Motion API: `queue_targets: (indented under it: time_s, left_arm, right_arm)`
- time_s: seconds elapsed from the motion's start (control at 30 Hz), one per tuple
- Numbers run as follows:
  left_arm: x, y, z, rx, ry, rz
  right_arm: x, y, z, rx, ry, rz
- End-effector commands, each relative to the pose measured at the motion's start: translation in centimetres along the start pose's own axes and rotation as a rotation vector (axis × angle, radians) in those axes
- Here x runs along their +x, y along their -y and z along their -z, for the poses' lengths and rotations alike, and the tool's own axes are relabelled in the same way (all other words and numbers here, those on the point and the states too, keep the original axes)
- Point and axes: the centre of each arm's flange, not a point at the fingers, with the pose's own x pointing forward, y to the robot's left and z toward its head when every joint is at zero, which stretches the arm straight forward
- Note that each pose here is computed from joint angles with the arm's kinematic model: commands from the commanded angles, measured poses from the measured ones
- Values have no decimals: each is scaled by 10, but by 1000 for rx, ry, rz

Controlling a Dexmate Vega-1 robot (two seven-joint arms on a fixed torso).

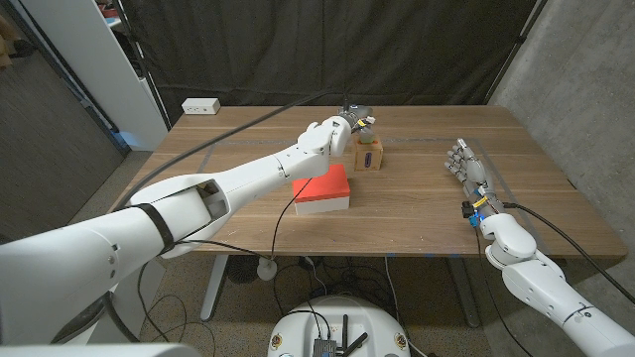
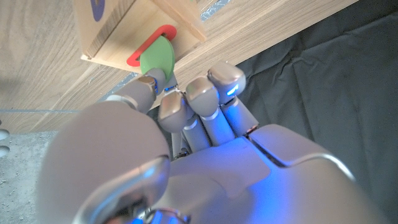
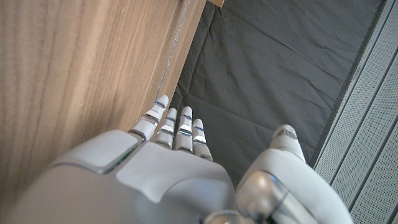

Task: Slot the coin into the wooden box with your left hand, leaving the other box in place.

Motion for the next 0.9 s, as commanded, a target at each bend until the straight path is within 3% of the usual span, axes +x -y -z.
queue_targets:
  time_s: [0.03, 0.9]
  left_arm:
    - [2, 6, 1, -5, -3, 19]
    - [8, 13, -3, -12, -1, 43]
  right_arm:
    - [0, -1, 0, -5, -4, -5]
    - [2, -1, 5, 7, -13, -11]
